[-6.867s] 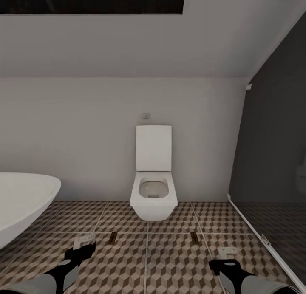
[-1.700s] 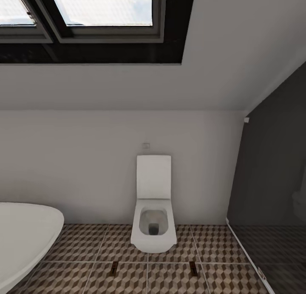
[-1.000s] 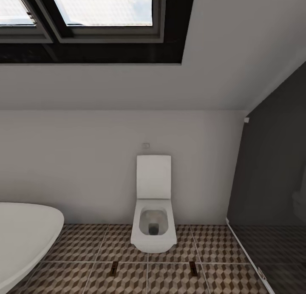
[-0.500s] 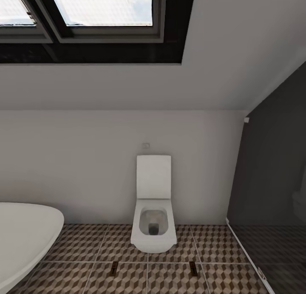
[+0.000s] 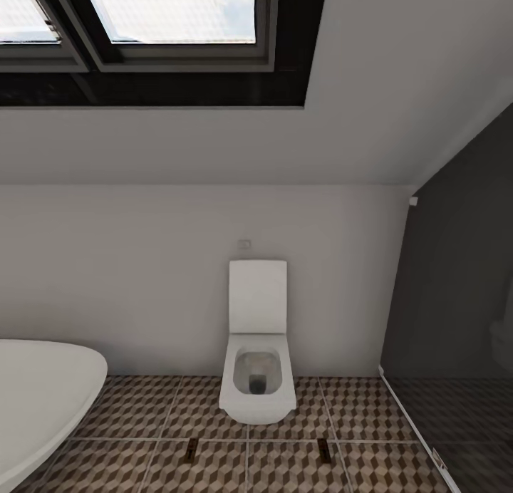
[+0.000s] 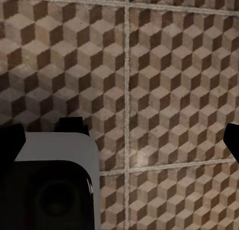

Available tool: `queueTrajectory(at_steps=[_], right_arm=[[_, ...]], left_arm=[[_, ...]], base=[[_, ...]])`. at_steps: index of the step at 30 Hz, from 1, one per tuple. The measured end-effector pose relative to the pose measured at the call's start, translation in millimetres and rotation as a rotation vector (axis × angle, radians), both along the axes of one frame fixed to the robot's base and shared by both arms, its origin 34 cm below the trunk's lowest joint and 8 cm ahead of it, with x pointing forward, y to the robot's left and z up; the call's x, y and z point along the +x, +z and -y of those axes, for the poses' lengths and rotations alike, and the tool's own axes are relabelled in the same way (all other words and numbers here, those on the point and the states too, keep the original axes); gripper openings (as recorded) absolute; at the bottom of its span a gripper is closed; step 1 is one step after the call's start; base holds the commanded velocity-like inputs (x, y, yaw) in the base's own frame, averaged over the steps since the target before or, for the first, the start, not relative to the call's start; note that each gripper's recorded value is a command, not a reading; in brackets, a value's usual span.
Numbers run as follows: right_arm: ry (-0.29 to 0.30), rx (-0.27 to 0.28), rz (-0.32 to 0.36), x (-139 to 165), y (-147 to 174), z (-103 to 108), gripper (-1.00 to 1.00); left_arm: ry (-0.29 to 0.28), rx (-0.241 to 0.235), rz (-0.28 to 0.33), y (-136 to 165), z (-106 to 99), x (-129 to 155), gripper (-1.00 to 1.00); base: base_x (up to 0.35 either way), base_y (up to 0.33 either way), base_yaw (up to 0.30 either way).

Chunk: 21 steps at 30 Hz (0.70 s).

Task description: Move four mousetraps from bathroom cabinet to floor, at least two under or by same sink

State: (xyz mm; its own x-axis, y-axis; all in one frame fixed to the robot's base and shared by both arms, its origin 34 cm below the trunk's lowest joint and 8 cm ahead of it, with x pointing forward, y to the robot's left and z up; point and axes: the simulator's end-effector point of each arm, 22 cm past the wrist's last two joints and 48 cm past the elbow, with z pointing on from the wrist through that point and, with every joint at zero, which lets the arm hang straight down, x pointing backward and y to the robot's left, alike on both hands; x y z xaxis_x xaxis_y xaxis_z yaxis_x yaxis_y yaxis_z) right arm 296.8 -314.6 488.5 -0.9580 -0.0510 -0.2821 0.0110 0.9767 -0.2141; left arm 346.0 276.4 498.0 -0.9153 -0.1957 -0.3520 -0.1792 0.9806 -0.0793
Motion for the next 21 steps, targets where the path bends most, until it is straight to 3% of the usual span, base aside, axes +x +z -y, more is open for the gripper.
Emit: queueTrajectory(at_steps=[21], right_arm=[[0.0, 0.0, 0.001, 0.3, 0.1, -0.1, 1.0]], left_arm=[[-0.007, 0.003, 0.0, 0.0, -0.6, -0.2, 1.0]], base=[[0.0, 0.0, 0.0]])
